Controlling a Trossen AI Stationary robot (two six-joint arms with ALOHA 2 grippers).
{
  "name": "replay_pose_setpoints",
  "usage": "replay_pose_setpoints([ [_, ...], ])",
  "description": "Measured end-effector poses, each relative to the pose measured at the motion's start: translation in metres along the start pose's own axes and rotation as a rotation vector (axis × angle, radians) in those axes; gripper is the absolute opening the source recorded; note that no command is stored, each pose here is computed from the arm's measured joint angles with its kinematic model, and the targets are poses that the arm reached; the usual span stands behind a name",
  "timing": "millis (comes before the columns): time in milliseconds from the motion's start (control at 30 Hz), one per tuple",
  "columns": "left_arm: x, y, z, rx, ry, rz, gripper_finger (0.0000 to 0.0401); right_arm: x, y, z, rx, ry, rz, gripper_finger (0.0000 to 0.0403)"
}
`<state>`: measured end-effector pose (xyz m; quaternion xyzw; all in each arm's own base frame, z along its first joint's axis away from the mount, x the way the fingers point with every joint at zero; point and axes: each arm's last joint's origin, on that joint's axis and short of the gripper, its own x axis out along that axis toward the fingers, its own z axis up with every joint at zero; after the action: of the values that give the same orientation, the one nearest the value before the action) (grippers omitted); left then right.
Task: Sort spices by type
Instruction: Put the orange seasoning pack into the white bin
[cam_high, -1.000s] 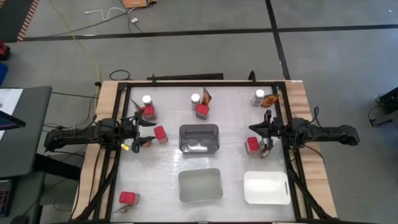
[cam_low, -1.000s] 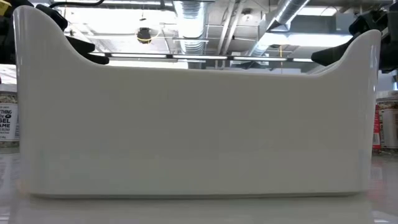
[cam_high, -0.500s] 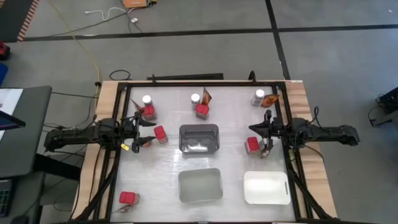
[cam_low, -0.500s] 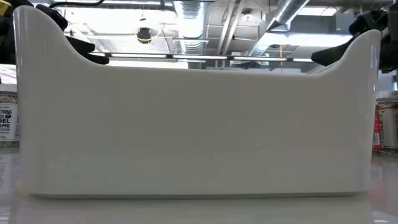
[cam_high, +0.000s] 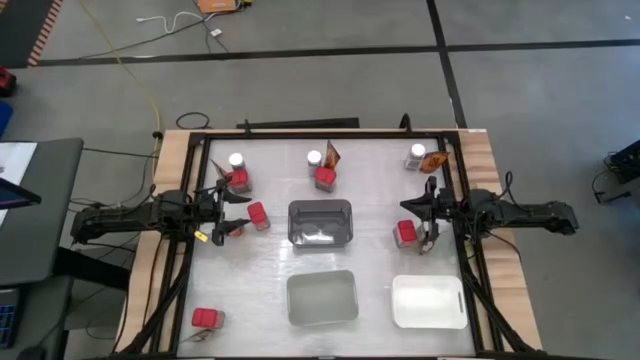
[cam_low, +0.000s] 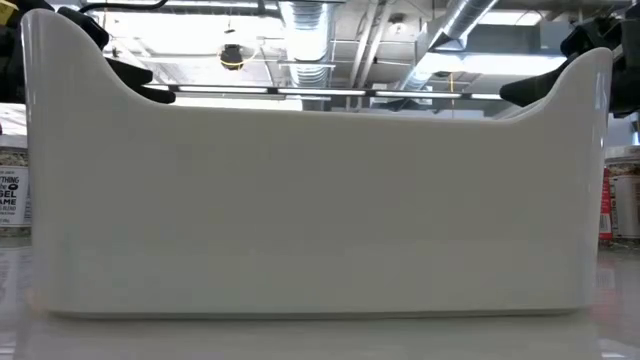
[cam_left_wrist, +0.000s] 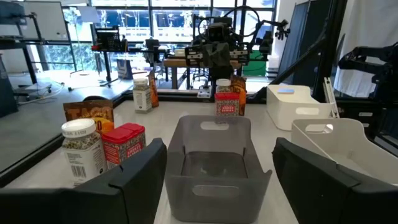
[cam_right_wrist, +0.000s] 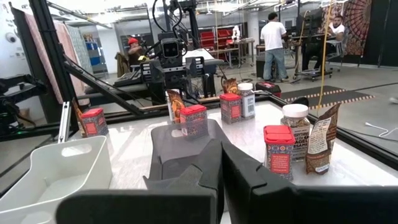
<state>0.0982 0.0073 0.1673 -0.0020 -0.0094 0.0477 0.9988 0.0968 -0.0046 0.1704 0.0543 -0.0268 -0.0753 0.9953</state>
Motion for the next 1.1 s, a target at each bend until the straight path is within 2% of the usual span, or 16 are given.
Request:
replay_pose_setpoints([
  [200, 0.0, 0.0, 0.0, 0.0, 0.0, 0.0, 0.0282, 0.0, 0.0, 0.0, -0.003, -0.004, -0.006, 0.004],
  [333, 0.0, 0.0, 0.0, 0.0, 0.0, 0.0, 0.0282, -0.001, -0.006, 0.007, -0.043, -0.054, -0.137, 0.004],
  [467, 0.0, 0.0, 0.0, 0.0, 0.0, 0.0, 0.0282, -0.005, -0.01, 0.034, -0.039, -0.125, -0.255, 0.004],
  [667, 0.0, 0.0, 0.0, 0.0, 0.0, 0.0, 0.0282, -0.011, -0.015, 0.075, -0.068, -0.113, -0.41, 0.004],
  [800, 0.0, 0.0, 0.0, 0.0, 0.0, 0.0, 0.0282, -0.015, -0.019, 0.101, -0.016, -0.036, -0.559, 0.004],
  [1100, 0.0, 0.0, 0.0, 0.0, 0.0, 0.0, 0.0282, -0.027, -0.024, 0.152, 0.098, 0.233, -0.797, 0.004],
])
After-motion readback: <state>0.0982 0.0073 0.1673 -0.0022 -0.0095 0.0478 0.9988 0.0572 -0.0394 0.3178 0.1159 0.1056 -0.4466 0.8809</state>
